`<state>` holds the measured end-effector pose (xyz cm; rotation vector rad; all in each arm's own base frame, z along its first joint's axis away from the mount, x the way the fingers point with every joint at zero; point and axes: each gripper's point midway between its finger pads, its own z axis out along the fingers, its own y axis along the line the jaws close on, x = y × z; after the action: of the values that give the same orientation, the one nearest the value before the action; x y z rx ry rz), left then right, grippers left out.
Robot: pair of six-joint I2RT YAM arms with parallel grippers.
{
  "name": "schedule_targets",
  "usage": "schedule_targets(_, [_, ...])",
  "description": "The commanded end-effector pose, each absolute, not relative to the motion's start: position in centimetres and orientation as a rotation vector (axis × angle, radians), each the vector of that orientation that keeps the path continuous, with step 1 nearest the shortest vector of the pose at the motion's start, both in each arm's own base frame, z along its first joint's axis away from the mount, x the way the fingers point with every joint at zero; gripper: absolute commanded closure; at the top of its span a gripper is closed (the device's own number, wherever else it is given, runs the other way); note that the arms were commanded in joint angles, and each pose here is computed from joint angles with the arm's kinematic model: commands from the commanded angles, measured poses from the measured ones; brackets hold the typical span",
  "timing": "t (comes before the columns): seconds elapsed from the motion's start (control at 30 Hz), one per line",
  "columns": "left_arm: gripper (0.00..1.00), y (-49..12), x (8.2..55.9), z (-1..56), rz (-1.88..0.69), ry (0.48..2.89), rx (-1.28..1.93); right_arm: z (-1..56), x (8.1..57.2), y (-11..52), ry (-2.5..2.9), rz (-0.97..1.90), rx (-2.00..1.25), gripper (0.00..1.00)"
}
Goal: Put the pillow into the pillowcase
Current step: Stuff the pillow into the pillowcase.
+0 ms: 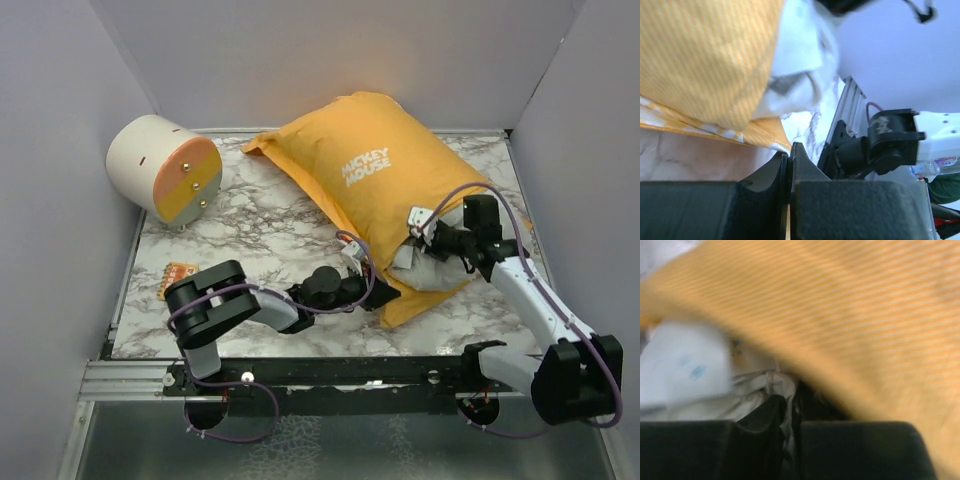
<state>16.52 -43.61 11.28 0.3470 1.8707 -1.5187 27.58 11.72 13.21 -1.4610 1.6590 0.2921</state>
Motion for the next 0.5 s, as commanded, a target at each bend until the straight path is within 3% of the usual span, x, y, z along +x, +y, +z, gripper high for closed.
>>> schedule_targets(0.0, [1.00, -45.4, 10.3, 22.1, -1.685, 1.624, 0.638, 19.8, 38.5, 9.1, 1.610, -0.045, -1.053, 0.99])
schedule_targets(0.13, [1.00, -44.6, 9.2, 26.2, -1.667, 1.580, 0.692, 23.0, 40.9, 9.9, 1.515, -0.046, -0.893, 0.99])
schedule_targets(0.27, [1.00, -44.1, 8.7, 27.6, -1.723, 1.554, 0.667, 17.4, 38.8, 13.1, 1.545, 0.078, -0.991, 0.99])
schedule_targets(0.47, [1.00, -44.2, 8.7, 27.0, -1.786, 1.543, 0.616, 9.9, 31.6, 16.2, 1.597, 0.421, -1.330, 0.96])
